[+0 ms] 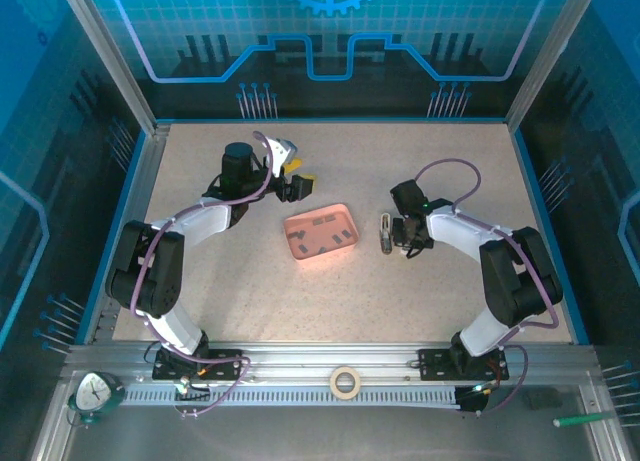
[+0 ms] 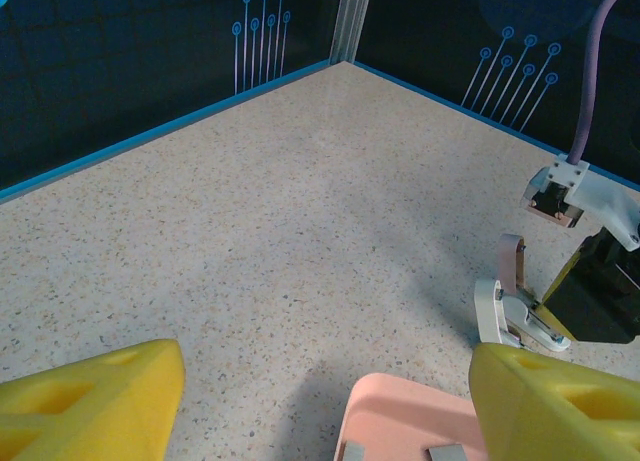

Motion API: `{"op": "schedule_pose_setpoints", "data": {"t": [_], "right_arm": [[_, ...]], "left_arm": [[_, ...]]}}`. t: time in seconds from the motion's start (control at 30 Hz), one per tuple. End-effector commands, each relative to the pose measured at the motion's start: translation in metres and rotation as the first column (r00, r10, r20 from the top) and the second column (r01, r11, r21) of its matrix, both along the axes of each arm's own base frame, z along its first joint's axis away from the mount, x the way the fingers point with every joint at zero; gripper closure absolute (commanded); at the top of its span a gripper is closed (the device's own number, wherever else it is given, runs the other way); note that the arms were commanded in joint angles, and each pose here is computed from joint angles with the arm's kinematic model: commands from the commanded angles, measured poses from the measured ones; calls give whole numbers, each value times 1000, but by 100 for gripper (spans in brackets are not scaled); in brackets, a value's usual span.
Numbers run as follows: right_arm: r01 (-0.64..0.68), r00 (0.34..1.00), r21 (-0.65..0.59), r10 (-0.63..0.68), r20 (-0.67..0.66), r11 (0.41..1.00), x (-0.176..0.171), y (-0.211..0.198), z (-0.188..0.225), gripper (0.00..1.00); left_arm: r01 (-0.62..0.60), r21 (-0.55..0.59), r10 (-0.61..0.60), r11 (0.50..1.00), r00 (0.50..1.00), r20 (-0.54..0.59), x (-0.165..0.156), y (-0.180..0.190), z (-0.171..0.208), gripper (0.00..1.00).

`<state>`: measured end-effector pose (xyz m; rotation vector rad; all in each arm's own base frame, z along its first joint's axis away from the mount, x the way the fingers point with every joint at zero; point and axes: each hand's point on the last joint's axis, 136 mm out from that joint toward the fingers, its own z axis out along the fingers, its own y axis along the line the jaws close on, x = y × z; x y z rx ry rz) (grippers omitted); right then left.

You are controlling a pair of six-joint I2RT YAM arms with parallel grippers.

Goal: Load the staples into the stapler

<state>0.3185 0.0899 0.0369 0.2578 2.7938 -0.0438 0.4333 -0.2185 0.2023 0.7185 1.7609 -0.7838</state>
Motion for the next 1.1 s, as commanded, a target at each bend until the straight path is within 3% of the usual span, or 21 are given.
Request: {"op": "schedule_pose_setpoints", "data": {"t": [0.0, 0.27, 0.53, 0.83, 1.07], "right_arm": [[7, 1000, -24, -6, 27, 1000, -4, -2, 17, 73], [47, 988, -21, -44, 147, 999, -12, -10, 74, 66], [141, 961, 208, -185, 207, 968, -38, -2, 94, 63], [217, 939, 453, -311, 144, 865, -51, 18, 93, 60], [335, 899, 611, -437, 19, 717, -58, 35, 67, 60]], "left_arm": [[-10, -11, 10, 1000, 1000, 15, 6, 2, 6, 24], [-14, -9, 14, 1000, 1000, 16, 8, 2, 10, 23], [-26, -27, 26, 999, 1000, -4, 20, -1, 16, 23], [-61, 4, 61, 998, 993, -103, 24, -18, 15, 17], [2, 32, 5, 999, 974, -225, -2, -55, 6, 18]]}}
